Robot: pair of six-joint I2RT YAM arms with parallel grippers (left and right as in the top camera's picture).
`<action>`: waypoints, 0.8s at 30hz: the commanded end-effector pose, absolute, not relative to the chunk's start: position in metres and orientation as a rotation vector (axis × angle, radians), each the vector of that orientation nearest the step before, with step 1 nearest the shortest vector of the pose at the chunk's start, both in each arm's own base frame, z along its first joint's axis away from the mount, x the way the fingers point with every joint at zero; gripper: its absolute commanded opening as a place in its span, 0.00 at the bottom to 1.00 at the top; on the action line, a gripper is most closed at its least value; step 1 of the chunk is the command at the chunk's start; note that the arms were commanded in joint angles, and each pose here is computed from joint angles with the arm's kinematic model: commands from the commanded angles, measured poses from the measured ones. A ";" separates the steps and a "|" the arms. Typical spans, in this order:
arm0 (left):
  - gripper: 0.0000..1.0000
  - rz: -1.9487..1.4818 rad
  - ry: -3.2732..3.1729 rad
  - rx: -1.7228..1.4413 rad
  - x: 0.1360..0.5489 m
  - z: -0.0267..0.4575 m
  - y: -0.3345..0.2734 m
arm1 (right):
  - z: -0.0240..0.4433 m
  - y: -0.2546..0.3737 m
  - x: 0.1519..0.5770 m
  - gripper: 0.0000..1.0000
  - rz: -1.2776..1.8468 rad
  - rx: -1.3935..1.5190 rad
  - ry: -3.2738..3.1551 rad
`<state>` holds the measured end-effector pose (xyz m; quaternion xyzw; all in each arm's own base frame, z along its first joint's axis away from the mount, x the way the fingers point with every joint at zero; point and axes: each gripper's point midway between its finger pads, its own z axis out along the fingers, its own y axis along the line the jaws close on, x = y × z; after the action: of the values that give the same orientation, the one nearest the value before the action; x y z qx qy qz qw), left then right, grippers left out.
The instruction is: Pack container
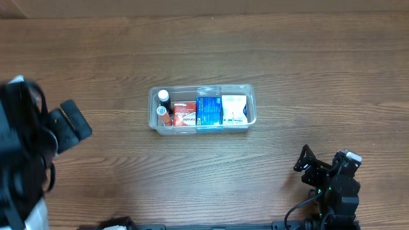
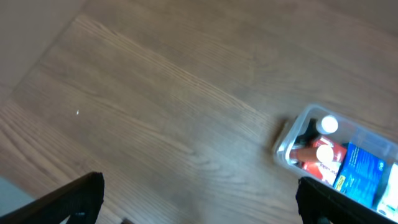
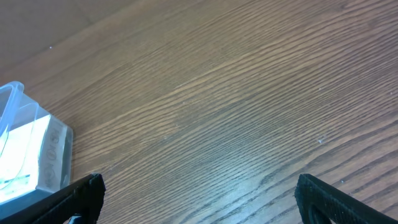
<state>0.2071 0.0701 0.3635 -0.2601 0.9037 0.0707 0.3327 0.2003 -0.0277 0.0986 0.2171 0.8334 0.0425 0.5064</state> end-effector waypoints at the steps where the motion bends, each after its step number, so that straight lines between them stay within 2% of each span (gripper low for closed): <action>1: 1.00 0.151 2.261 -0.629 0.220 0.342 0.069 | 0.094 -0.028 0.201 1.00 0.101 0.528 2.010; 4: 1.00 0.038 2.182 -0.457 0.241 0.318 0.050 | 0.094 -0.028 0.201 1.00 0.101 0.528 2.010; 10: 1.00 -0.057 2.103 -0.390 0.247 0.254 0.036 | 0.094 -0.028 0.201 1.00 0.101 0.528 2.010; 21: 1.00 -0.149 2.094 -0.411 0.216 0.117 0.021 | 0.094 -0.028 0.201 1.00 0.101 0.528 2.010; 24: 1.00 -0.152 2.089 -0.408 0.214 0.103 0.020 | 0.094 -0.028 0.201 1.00 0.101 0.528 2.010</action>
<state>0.2165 0.0239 0.1181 -0.1619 0.8604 -0.0498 0.4807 0.2010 -0.0275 0.0994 0.2181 0.8320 0.0442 0.5082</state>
